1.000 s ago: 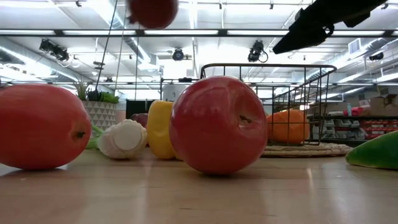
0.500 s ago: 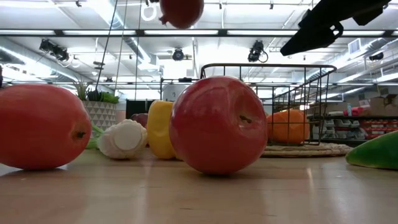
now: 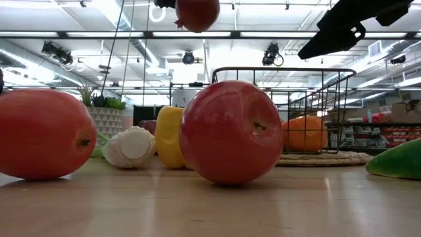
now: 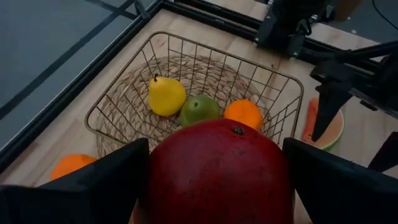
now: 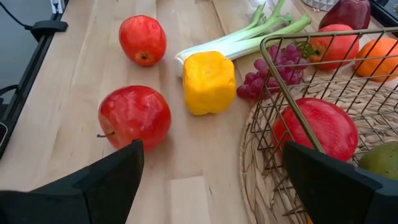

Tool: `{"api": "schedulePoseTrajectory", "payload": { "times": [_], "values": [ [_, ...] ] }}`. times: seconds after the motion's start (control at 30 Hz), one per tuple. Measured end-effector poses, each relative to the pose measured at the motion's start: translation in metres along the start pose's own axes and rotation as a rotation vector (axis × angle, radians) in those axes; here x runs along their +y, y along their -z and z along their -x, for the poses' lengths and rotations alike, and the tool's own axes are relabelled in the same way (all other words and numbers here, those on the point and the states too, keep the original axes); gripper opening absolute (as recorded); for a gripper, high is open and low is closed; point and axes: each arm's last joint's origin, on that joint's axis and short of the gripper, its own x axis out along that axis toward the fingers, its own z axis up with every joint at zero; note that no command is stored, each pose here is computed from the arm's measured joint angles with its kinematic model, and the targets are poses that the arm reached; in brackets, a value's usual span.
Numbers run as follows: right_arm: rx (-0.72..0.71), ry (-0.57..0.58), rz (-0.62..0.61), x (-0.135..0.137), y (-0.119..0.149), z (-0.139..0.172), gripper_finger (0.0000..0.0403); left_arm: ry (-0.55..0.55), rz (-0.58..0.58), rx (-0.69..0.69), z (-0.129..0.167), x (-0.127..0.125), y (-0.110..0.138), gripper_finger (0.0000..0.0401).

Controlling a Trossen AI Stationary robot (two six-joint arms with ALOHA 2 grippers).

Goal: Build produce basket
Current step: Put the pomegranate into the wire basket

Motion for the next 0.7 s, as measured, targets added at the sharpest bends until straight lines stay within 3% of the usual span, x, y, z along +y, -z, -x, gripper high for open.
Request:
{"api": "schedulePoseTrajectory", "payload": {
  "times": [0.3,0.7],
  "values": [
    [-0.004,0.008,-0.022,0.0,0.0,0.0,0.0384,0.04,-0.041,0.005,-0.001,-0.004,0.002,0.0369],
    [-0.004,0.004,-0.052,0.001,0.001,0.001,0.0384,0.124,-0.106,-0.037,-0.033,-0.021,0.045,0.0369]
  ]
}}
